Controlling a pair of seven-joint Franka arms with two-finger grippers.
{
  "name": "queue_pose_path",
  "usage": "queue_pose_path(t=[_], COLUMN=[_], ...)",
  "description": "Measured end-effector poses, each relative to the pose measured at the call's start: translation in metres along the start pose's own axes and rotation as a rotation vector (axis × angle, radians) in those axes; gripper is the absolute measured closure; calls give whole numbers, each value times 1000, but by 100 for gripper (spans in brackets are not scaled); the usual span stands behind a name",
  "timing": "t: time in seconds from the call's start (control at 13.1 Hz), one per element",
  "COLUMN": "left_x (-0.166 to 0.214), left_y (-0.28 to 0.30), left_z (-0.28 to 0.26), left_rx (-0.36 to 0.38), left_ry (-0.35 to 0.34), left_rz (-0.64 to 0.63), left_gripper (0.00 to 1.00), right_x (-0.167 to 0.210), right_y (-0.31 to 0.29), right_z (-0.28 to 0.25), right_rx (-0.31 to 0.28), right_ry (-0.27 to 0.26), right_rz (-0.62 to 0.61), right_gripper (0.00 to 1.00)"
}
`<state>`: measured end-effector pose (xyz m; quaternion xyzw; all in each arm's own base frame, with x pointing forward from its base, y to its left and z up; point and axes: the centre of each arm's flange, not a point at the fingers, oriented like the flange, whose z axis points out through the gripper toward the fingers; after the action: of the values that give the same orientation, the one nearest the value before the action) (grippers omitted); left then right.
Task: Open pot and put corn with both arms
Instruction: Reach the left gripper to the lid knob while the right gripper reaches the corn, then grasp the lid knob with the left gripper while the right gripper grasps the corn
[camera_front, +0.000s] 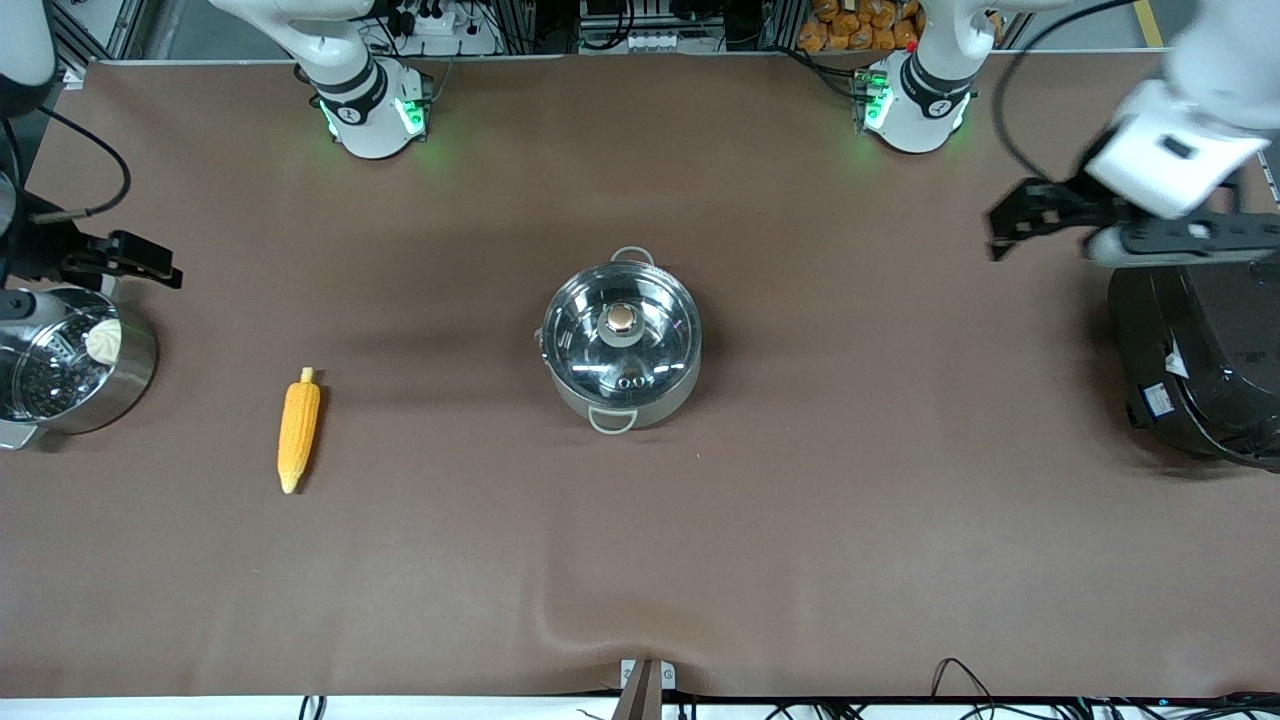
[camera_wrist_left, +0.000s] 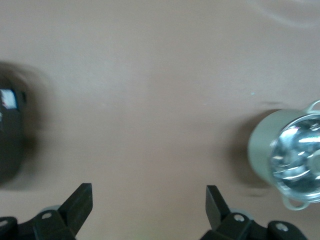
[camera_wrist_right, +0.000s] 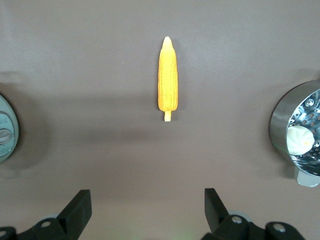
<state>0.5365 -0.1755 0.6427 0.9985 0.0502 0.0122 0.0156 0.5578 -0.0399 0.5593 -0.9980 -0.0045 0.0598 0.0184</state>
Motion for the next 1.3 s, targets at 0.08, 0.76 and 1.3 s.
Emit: queue_pose_path(t=[0.08,0.76,1.3], left_x=[-8,-55,-64], left_y=[34,262,320], left_z=[8,154,220], left_rx=[-2,19,-7], left_ry=[-12,-78,-48], left_rz=[-47,-392,-452], left_gripper=[0,0,0], right_x=[3,55,109], right_y=[1,12,21], right_z=[8,100,240], right_rx=[0,-27,-29], right_ry=[1,-36,-83], right_rz=[1,-56,-60], right_gripper=[0,0,0])
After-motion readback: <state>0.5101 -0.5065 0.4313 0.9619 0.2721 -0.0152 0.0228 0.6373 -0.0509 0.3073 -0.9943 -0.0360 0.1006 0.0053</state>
